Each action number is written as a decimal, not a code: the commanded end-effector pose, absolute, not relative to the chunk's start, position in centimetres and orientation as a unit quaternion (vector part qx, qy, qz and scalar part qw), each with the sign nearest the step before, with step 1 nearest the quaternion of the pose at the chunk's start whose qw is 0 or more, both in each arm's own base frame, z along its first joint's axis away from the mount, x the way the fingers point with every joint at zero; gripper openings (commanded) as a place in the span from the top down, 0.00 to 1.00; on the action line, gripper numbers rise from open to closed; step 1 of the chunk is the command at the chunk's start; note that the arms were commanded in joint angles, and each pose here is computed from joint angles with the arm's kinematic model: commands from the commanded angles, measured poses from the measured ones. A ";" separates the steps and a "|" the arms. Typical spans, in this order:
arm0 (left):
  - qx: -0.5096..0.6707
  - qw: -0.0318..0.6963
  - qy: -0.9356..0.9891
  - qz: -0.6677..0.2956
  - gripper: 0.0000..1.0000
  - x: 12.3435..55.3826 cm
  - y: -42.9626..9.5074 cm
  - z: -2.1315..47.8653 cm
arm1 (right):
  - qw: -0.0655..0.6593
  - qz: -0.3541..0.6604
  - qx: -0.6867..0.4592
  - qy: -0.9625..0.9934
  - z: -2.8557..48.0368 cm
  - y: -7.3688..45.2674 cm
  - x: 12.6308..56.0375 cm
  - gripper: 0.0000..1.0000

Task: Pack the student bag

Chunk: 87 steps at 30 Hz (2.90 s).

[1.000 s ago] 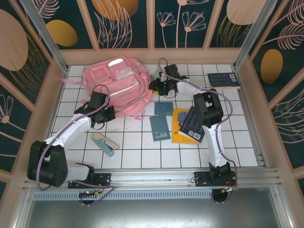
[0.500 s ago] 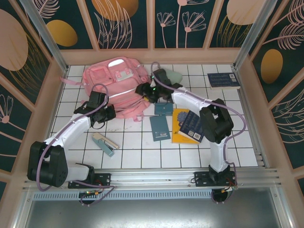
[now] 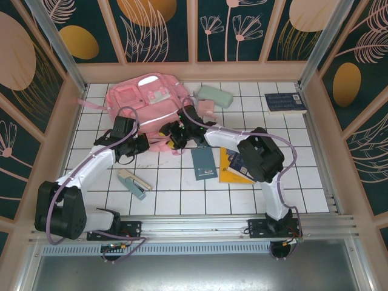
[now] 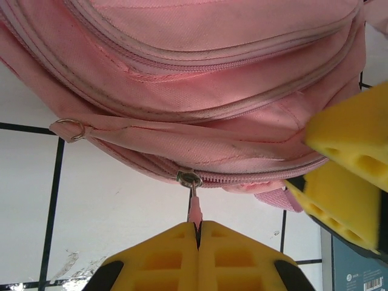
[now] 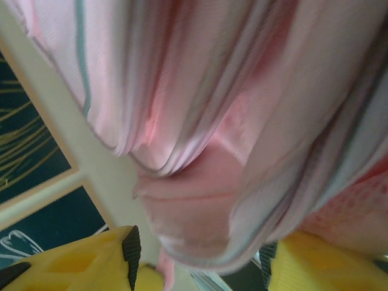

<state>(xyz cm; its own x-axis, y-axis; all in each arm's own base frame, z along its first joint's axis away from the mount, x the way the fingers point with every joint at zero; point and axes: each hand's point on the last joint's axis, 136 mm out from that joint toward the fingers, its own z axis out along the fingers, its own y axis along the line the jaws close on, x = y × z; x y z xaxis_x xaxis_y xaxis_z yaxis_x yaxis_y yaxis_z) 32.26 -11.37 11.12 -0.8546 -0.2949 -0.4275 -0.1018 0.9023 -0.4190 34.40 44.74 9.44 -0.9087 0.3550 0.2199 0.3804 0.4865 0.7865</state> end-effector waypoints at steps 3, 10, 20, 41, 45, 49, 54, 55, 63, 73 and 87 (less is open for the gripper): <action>-0.095 0.275 0.928 -0.233 1.00 33.0 -12.5 13.6 | 0.003 -0.438 -0.259 -0.861 6.8 44.6 36.4 0.50; -0.108 0.273 0.937 -0.189 1.00 33.0 -11.2 12.7 | -0.021 -0.433 -0.272 -0.859 6.1 42.7 38.5 0.87; -0.143 0.270 0.948 -0.087 1.00 33.3 -7.8 10.4 | -0.052 -0.448 -0.257 -0.855 8.1 39.5 39.9 1.00; -0.104 0.287 0.945 -0.115 0.96 35.5 -9.1 9.3 | -0.026 -0.512 -0.172 -0.841 10.9 40.7 39.2 1.00; -0.057 0.277 0.949 -0.137 0.78 34.9 -10.3 9.0 | -0.038 -0.529 -0.127 -0.839 11.9 41.1 39.4 1.00; -0.047 0.271 0.941 -0.198 0.62 34.3 -12.2 10.3 | -0.054 -0.563 -0.066 -0.822 13.8 40.8 39.6 1.00; -0.066 0.297 0.915 -0.264 0.46 33.6 -13.0 13.5 | -0.043 -0.598 -0.041 -0.799 16.4 40.2 39.5 1.00; -0.070 0.300 0.911 -0.275 0.46 33.4 -13.1 14.0 | -0.041 -0.601 -0.044 -0.797 16.8 40.0 39.5 1.00; -0.091 0.341 0.853 -0.385 0.46 32.0 -13.4 17.9 | -0.027 -0.652 -0.041 -0.756 21.8 39.7 38.6 1.00; -0.127 0.347 0.827 -0.423 0.34 32.6 -11.9 19.1 | -0.054 -0.670 -0.029 -0.740 26.4 38.4 38.9 1.00; -0.133 0.346 0.777 -0.508 0.41 33.9 -13.0 20.1 | -0.054 -0.680 -0.019 -0.731 28.0 39.0 38.3 1.00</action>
